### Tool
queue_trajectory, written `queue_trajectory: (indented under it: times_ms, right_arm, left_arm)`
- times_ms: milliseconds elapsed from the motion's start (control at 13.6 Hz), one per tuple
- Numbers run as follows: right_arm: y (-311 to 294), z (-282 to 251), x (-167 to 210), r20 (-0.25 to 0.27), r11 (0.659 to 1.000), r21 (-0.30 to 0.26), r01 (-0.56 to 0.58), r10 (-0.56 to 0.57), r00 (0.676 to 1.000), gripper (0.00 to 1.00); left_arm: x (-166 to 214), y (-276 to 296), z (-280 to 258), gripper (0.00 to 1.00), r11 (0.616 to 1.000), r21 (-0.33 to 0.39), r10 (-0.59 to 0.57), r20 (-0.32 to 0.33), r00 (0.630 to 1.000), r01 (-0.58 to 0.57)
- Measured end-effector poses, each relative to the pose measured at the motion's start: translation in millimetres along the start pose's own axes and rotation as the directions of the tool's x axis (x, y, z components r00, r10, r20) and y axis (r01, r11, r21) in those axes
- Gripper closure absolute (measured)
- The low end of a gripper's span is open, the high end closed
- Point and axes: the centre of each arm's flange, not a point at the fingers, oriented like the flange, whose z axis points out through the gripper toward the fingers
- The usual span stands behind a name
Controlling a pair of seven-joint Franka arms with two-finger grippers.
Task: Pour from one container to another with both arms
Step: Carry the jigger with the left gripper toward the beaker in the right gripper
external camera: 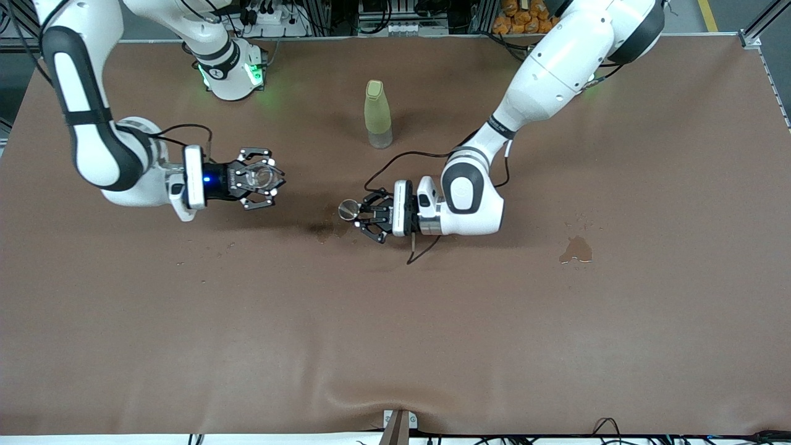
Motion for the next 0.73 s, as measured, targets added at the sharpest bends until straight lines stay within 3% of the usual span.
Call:
queue_trajectory:
  times_ms: [367,733]
  right_arm:
    - [-5,48,-13,-0.018,0.997,-0.068,-0.019,0.017,1.0,0.84]
    - [-11,71,-21,-0.04,0.996,-0.085,-0.009,0.005,0.999,0.84]
  left_arm:
    - [-13,18,28,0.79,0.999,-0.022,-0.026,-0.001,1.0,0.026]
    - [-27,23,36,0.79,0.999,-0.028,-0.03,0.016,0.999,0.031]
